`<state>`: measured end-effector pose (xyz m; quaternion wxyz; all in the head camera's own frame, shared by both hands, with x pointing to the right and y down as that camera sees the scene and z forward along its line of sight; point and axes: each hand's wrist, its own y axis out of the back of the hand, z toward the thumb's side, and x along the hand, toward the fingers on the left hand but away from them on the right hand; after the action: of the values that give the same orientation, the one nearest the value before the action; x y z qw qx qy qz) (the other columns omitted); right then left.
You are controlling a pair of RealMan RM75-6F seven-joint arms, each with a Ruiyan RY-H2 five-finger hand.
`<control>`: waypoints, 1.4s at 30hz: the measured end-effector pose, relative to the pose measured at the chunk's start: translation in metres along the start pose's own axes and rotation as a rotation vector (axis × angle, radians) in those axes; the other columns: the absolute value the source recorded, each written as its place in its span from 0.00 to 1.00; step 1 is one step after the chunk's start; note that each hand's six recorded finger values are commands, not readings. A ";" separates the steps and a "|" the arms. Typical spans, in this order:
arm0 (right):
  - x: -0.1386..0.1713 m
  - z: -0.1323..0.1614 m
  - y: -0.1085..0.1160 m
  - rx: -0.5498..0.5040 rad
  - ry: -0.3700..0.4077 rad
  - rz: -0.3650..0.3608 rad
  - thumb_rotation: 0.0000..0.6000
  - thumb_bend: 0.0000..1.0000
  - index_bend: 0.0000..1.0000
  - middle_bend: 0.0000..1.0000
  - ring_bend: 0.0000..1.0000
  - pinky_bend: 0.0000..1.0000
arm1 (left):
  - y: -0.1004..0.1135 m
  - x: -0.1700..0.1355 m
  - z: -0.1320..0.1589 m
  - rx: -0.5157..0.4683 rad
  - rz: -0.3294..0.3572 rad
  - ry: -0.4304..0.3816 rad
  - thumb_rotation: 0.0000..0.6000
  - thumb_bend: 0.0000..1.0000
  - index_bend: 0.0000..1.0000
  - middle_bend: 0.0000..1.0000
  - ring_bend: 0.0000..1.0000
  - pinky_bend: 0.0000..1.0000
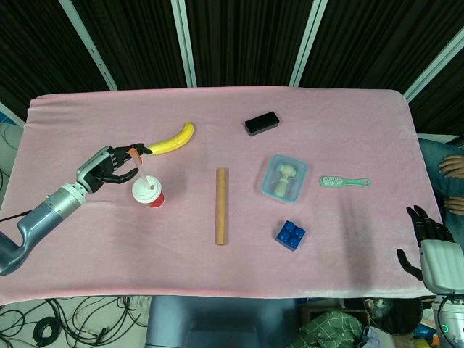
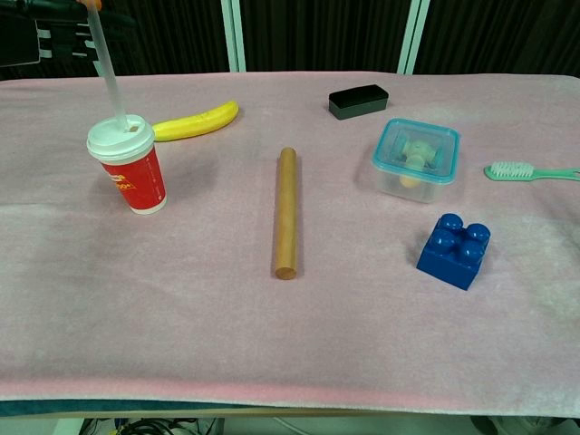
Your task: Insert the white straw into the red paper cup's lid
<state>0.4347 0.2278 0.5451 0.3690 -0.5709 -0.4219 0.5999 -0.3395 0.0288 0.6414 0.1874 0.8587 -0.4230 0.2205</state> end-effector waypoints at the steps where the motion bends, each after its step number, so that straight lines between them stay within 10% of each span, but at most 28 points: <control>1: 0.000 0.000 0.000 0.000 -0.001 0.000 1.00 0.26 0.07 0.05 0.18 0.20 | 0.000 0.000 0.000 0.002 0.000 0.001 1.00 0.44 0.63 0.26 0.02 0.08; 42: 0.000 0.000 0.000 -0.001 -0.004 -0.001 1.00 0.26 0.07 0.05 0.18 0.20 | 0.004 0.004 -0.041 0.002 0.009 0.090 1.00 0.44 0.62 0.26 0.02 0.08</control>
<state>0.4351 0.2276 0.5451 0.3682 -0.5697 -0.4233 0.6006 -0.3497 0.0451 0.6780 0.2042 0.8463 -0.4176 0.2601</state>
